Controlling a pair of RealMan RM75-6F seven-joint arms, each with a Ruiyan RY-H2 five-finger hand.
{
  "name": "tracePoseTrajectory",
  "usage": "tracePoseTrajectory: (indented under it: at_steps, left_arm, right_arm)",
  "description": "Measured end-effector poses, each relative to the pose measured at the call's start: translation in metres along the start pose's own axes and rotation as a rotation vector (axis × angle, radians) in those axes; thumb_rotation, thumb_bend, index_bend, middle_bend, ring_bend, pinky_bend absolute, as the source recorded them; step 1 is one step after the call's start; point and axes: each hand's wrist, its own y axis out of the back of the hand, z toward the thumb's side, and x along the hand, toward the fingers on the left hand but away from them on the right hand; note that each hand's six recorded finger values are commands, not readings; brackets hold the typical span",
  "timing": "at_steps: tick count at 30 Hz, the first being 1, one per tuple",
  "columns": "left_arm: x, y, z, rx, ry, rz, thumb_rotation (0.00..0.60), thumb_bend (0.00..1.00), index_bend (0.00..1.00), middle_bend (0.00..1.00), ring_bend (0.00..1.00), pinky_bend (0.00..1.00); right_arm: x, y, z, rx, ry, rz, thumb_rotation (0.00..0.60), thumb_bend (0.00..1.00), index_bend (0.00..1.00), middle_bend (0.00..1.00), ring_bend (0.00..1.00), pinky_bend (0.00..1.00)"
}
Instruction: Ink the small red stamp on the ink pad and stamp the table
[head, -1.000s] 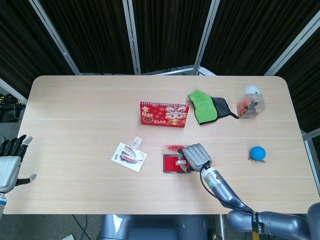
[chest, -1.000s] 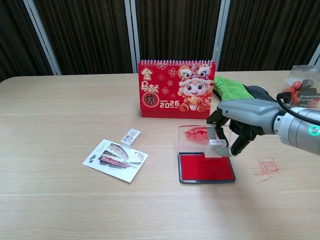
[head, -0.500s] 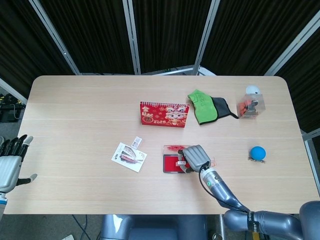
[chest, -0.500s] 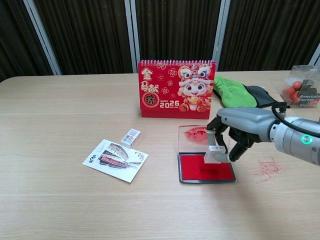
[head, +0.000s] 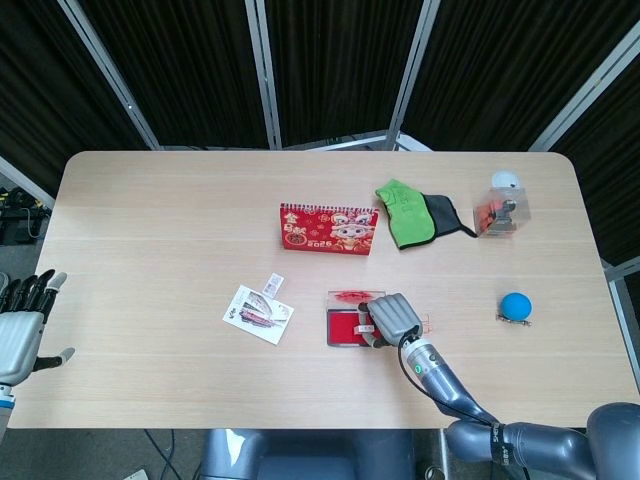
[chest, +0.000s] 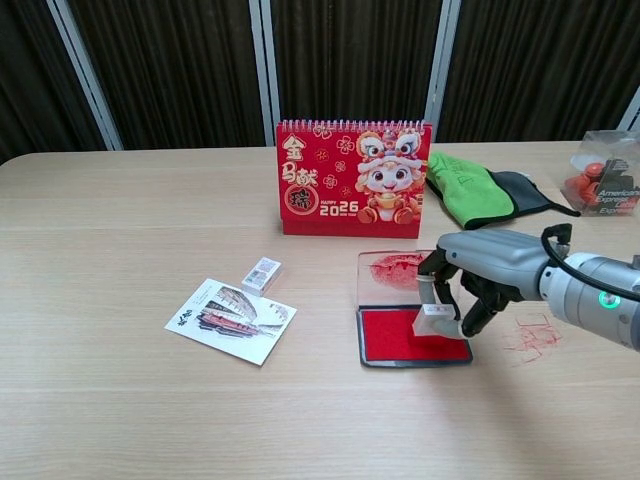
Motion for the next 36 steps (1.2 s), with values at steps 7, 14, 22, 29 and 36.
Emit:
tracePoseTrajectory:
  at_steps: [7,14,22,29,36]
  left_arm:
    - [0.0,0.0,0.0,-0.002,0.001,0.002,0.6,0.0,0.0,0.0,0.0,0.0]
    - [-0.001,0.001,0.0,-0.005,-0.001,0.004,0.6,0.0,0.0,0.0,0.0,0.0]
    - [-0.001,0.002,0.001,-0.007,-0.004,0.002,0.6,0.0,0.0,0.0,0.0,0.0]
    - [-0.004,0.005,-0.002,-0.022,-0.006,0.01,0.6,0.0,0.0,0.0,0.0,0.0]
    - [-0.006,0.008,0.003,-0.027,-0.024,0.017,0.6,0.0,0.0,0.0,0.0,0.0]
  right_arm:
    - [0.0,-0.003,-0.001,0.008,-0.001,0.002,0.6,0.61,0.59,0.61,0.89,1.0]
    - [0.003,0.006,0.0,-0.027,0.0,-0.017,0.6,0.61,0.59,0.61,0.89,1.0]
    - [0.022,0.048,-0.009,-0.102,0.004,-0.093,0.6,0.61,0.59,0.61,0.89,1.0]
    - [0.055,0.068,-0.053,-0.075,-0.064,-0.132,0.6,0.61,0.59,0.62,0.89,1.0]
    - [0.07,0.055,-0.091,-0.042,-0.138,-0.106,0.6,0.61,0.59,0.62,0.89,1.0]
